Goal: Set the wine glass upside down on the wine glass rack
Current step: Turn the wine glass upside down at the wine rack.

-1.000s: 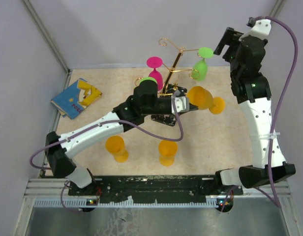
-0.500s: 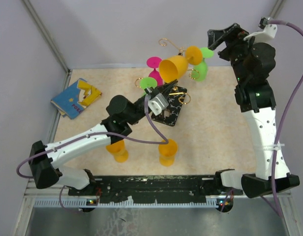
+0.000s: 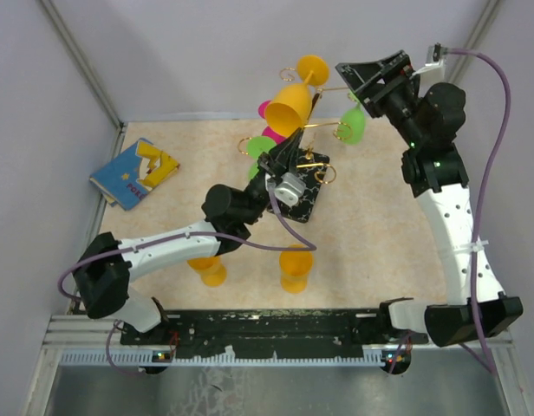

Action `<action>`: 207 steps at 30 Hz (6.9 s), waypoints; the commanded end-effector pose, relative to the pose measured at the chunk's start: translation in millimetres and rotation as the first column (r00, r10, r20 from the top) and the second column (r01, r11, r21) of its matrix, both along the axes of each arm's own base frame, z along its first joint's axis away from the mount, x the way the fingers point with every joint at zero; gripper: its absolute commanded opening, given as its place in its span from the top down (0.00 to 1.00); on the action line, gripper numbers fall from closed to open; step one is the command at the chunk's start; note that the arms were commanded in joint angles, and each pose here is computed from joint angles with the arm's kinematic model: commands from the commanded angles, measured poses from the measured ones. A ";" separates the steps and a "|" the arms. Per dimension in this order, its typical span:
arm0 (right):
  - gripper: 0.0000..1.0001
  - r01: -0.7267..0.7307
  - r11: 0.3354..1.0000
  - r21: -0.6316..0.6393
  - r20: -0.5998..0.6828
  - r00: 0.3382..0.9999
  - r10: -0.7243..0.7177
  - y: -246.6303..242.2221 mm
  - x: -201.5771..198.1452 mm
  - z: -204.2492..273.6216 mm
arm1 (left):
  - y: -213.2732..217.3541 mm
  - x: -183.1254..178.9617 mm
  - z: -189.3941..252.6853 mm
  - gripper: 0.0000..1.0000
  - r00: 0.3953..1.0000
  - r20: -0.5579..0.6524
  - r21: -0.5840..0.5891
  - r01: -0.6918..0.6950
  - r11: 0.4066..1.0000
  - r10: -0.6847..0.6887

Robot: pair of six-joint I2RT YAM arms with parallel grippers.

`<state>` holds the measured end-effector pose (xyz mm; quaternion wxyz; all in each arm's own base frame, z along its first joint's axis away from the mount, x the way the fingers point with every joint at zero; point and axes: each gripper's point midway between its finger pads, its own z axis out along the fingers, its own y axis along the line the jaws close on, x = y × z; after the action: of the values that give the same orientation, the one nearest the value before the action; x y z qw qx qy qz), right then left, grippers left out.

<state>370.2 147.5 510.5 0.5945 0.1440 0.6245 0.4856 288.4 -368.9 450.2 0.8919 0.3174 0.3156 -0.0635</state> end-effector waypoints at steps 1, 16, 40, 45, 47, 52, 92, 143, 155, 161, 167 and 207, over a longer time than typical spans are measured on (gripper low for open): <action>0.19 -0.135 0.987 0.091 0.066 0.989 0.129 16.3 -10.1 26.1 | 15.9 -3.9 20.7 1.00 0.995 0.085 -0.088 -0.048 0.995 0.056; 0.25 -0.271 0.948 0.169 -0.010 0.961 0.276 45.0 15.4 -10.3 | 5.4 -1.8 14.3 1.00 0.993 0.118 -0.100 0.008 0.995 0.004; 0.42 -0.351 0.918 0.185 -0.011 0.933 0.359 59.0 31.6 -23.0 | -6.6 3.5 5.0 1.00 0.987 0.161 -0.153 0.019 0.988 0.006; 0.45 -0.354 0.917 0.182 -0.014 0.932 0.362 60.1 32.2 -24.8 | -11.1 4.5 2.0 1.00 0.986 0.168 -0.153 0.028 0.988 -0.002; 0.45 -0.353 0.918 0.182 -0.015 0.932 0.361 60.7 33.3 -26.5 | -12.5 3.9 1.9 1.00 0.985 0.170 -0.157 0.037 0.987 -0.010; 0.51 -0.365 0.913 0.183 -0.012 0.928 0.373 65.1 33.8 -27.4 | -15.5 3.4 1.3 1.00 0.985 0.174 -0.155 0.050 0.987 -0.023; 0.79 -0.364 0.924 0.116 -0.015 0.930 0.368 78.5 37.6 -31.3 | -17.8 3.5 -11.9 1.00 0.985 0.169 -0.141 0.054 0.988 -0.030; 0.95 0.165 0.936 -0.312 0.194 0.975 -0.107 -32.0 31.9 8.0 | 24.2 23.4 19.4 0.56 0.979 -0.195 -0.194 0.030 0.981 -0.068; 1.00 0.263 0.783 -0.564 0.156 0.965 -0.211 -70.2 -25.2 -47.3 | 66.8 69.6 51.3 0.54 0.958 -0.285 -0.246 -0.032 0.969 -0.041; 1.00 0.225 0.809 -0.544 0.070 0.972 -0.224 -70.0 -30.9 -102.6 | 87.0 88.5 77.2 0.48 0.942 -0.329 -0.269 -0.029 0.963 -0.064; 1.00 0.210 0.810 -0.548 0.113 0.978 -0.177 -61.7 -21.3 -143.2 | 103.3 95.9 94.5 0.36 0.945 -0.324 -0.237 -0.036 0.971 -0.044; 1.00 0.332 0.680 -0.654 0.408 0.912 -0.053 -27.9 0.0 -200.7 | 133.4 145.5 93.2 0.00 0.892 -0.451 -0.234 -0.083 0.969 -0.033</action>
<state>363.8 120.4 289.3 0.7181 -0.1162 0.6640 0.1731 432.8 -237.9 541.9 0.8298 0.1757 0.5068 -0.1541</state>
